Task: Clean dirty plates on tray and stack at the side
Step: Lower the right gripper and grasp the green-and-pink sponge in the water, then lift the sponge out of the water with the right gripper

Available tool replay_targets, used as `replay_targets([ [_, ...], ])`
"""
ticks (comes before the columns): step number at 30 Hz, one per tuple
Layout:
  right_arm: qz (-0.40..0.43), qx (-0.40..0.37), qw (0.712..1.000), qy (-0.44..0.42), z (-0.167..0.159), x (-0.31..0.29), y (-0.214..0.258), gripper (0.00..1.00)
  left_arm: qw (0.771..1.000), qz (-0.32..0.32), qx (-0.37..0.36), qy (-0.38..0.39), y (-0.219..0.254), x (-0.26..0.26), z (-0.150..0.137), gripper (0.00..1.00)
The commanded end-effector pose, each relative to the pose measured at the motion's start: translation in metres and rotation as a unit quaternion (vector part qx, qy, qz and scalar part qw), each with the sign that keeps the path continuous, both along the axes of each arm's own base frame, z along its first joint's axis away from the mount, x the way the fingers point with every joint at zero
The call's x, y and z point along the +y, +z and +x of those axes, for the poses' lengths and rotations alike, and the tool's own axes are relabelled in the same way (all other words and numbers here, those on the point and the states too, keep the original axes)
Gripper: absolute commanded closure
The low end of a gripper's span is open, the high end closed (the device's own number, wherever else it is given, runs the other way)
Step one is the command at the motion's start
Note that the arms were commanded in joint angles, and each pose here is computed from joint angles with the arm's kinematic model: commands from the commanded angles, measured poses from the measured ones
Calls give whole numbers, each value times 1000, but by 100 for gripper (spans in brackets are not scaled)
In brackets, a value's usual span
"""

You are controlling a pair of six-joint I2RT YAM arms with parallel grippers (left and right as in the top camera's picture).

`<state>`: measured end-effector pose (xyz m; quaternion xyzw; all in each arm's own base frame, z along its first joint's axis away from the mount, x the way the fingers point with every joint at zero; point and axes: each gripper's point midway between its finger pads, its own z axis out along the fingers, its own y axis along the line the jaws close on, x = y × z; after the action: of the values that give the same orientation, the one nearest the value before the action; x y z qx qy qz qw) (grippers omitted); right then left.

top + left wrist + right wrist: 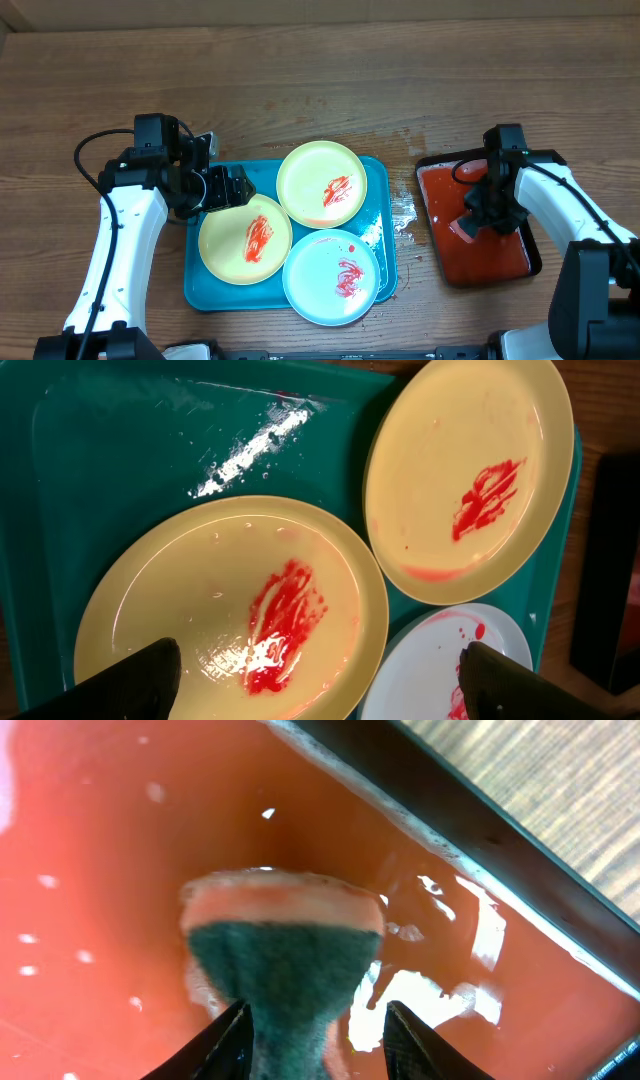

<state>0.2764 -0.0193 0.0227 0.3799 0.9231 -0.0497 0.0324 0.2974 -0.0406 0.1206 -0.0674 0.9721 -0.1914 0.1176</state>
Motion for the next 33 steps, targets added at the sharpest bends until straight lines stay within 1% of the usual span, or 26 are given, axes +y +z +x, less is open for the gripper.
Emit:
replay_targets([
  [1,16,-4,1000,17,3,5,-2,56,1000,2,-11,2,6,2,7,11],
  [5,32,-8,999,18,4,11,-3,57,1000,2,-11,2,6,2,7,11],
  [8,40,-5,999,15,2,13,-4,60,1000,3,-11,2,6,2,7,9],
  [10,47,2,999,10,-4,16,-9,63,1000,2,-11,2,6,2,7,8],
  [13,62,12,998,0,-15,21,-21,64,1000,3,-11,2,6,2,7,8],
  [14,67,13,998,0,-18,23,-24,66,1000,3,-11,2,6,2,7,8],
  [15,70,12,997,1,-19,23,-27,73,1000,3,-11,2,6,2,7,7],
  [16,70,11,998,1,-21,23,-29,91,1000,3,-13,2,6,2,7,6],
  [17,70,9,998,1,-20,23,-31,96,1000,3,-13,2,6,2,8,6],
  [20,69,-8,997,26,-10,23,-29,96,1000,3,-14,2,7,2,8,0],
  [26,65,-29,995,70,6,23,-20,96,1000,3,-14,2,7,2,8,0],
  [31,51,-73,981,171,34,23,-7,96,1000,3,-20,2,7,2,11,0],
  [33,46,-98,969,223,49,26,4,96,1000,4,-27,2,8,2,14,0],
])
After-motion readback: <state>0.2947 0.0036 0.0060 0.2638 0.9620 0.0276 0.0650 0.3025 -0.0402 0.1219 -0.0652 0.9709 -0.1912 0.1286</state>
